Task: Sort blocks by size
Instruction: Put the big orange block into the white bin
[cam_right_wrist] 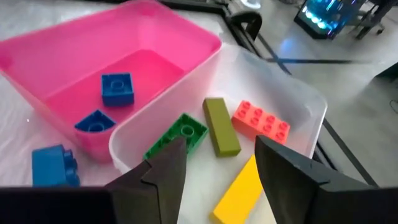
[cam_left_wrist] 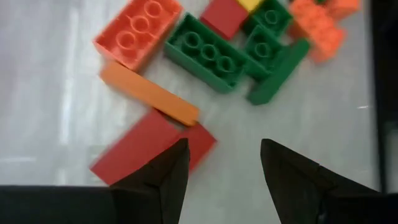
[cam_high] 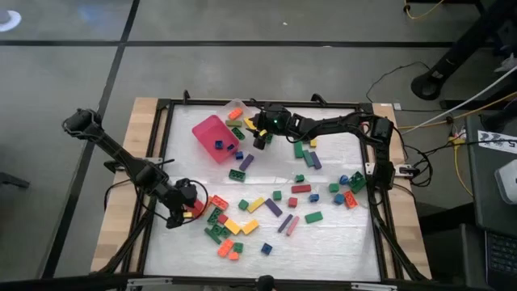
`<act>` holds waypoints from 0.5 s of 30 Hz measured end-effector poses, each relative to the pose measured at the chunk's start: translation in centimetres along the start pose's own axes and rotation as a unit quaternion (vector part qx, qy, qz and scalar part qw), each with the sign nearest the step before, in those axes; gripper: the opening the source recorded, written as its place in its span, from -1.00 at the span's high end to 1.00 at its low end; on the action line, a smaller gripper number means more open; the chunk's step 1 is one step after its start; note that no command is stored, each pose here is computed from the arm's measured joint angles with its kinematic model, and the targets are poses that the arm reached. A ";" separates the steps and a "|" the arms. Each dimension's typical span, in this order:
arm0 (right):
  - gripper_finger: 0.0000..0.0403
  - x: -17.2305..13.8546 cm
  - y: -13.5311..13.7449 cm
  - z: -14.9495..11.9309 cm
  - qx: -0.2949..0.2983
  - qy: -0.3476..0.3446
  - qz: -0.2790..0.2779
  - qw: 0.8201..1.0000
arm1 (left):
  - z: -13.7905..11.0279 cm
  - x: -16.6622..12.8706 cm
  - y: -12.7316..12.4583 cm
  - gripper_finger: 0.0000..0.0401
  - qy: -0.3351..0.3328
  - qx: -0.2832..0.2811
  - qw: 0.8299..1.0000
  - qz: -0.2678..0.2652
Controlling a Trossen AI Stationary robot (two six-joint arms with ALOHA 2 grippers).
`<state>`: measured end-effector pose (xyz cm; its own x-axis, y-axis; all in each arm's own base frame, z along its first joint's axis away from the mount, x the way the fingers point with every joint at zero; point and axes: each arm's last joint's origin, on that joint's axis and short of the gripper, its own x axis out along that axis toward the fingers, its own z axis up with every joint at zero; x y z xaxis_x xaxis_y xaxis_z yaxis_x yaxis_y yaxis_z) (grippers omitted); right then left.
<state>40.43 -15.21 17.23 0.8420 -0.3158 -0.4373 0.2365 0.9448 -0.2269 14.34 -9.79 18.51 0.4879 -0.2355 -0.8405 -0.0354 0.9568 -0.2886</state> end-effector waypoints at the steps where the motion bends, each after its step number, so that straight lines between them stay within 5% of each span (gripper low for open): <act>1: 0.06 0.0 0.0 0.0 0.000 0.002 0.001 1.000 | 0.0 0.2 0.1 0.08 -0.003 0.000 1.000 0.014; 10: 0.05 0.0 0.1 -0.2 0.000 0.008 0.002 1.000 | 0.8 2.4 0.5 0.08 -0.045 -0.173 0.980 0.086; 15: 0.05 -0.1 0.0 -0.1 0.000 0.007 0.002 1.000 | 1.2 3.8 0.5 0.08 -0.047 -0.171 0.980 0.090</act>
<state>40.34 -15.16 17.20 0.8363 -0.3133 -0.4499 0.2333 0.9460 -0.2252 17.25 -10.01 15.76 0.5250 -0.0353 -0.8504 -0.4114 0.8642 -0.2898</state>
